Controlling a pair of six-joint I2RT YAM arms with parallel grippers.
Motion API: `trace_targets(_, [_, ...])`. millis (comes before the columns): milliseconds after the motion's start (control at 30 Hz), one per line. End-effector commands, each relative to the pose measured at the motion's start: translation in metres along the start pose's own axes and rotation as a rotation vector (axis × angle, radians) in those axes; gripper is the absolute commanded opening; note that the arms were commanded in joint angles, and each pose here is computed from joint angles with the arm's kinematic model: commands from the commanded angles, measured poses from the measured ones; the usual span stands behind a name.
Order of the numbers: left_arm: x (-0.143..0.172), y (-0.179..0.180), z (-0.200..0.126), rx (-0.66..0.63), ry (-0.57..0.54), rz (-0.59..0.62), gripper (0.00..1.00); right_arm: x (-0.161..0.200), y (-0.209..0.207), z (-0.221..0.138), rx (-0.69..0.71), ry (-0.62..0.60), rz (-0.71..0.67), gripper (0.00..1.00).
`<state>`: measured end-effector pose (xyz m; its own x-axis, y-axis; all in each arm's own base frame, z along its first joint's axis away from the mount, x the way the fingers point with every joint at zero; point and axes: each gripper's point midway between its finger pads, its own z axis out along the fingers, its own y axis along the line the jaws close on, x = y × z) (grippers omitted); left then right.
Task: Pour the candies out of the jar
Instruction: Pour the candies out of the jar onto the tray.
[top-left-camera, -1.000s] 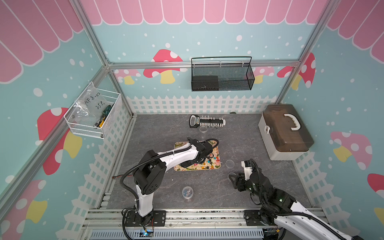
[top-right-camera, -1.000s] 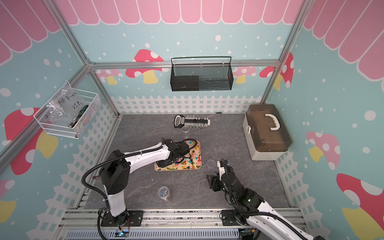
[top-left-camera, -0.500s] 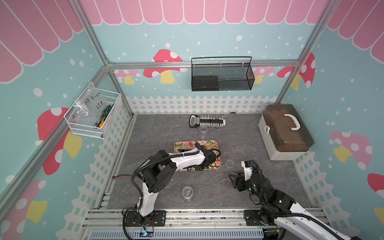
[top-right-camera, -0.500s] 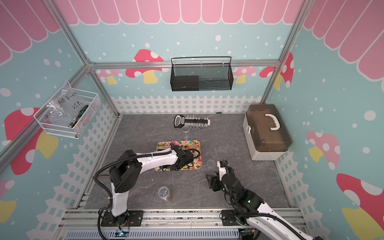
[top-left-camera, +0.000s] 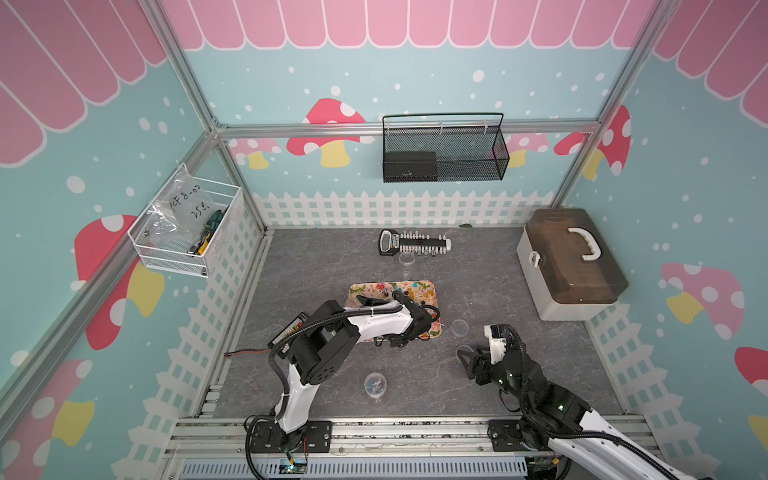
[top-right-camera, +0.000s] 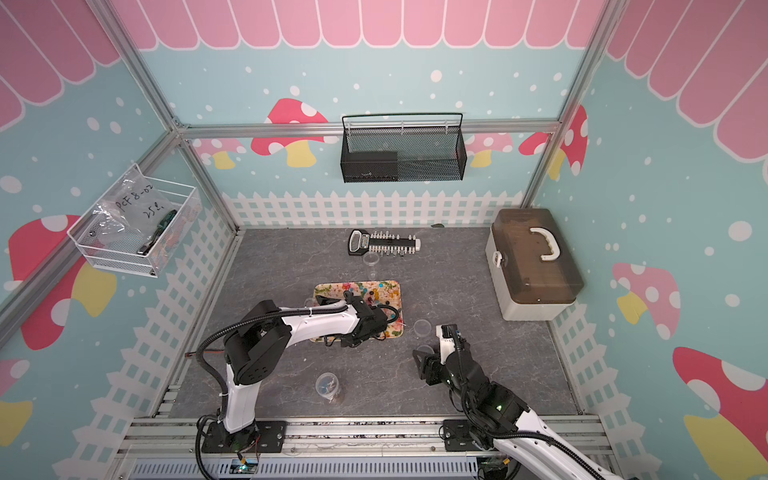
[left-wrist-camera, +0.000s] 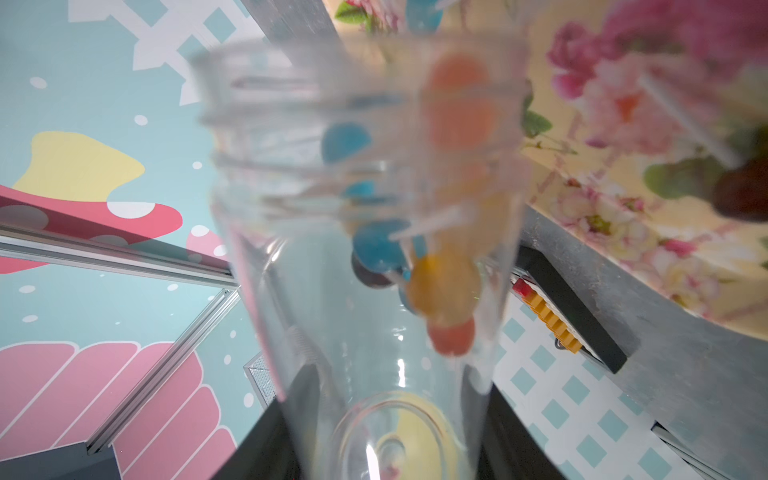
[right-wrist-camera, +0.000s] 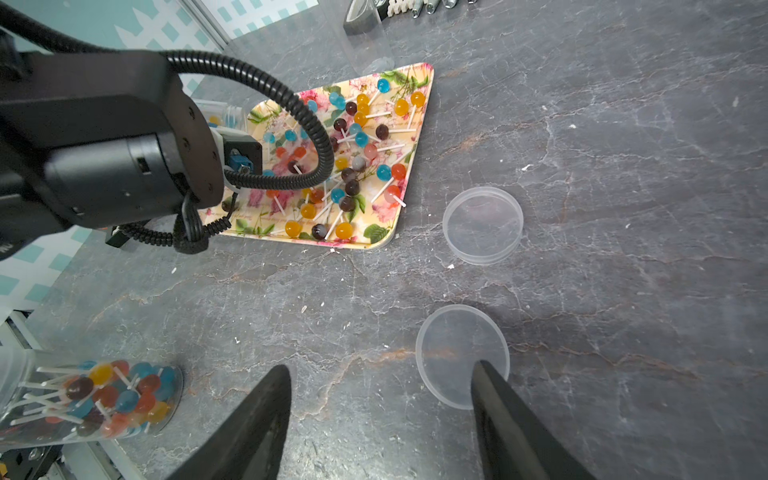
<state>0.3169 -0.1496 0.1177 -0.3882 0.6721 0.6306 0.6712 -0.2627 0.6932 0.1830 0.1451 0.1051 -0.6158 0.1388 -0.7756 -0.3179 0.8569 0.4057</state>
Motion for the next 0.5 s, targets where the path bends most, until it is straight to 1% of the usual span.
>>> trace_targets(0, [0.0080,0.0047,-0.0035,-0.032,0.001,0.021,0.47,0.0040,-0.0061,0.0018,0.016,-0.007,0.030,0.68])
trace_targets(367, [0.0169,0.0092,-0.0050,-0.063,0.007,0.029,0.47,0.0063,-0.0089,-0.0001,0.027,0.000,0.040,0.67])
trace_targets(467, [0.0122,0.0061,-0.0041,-0.055,0.006,0.030,0.47,0.0064,-0.0097,-0.0015,0.029,-0.001,0.048,0.67])
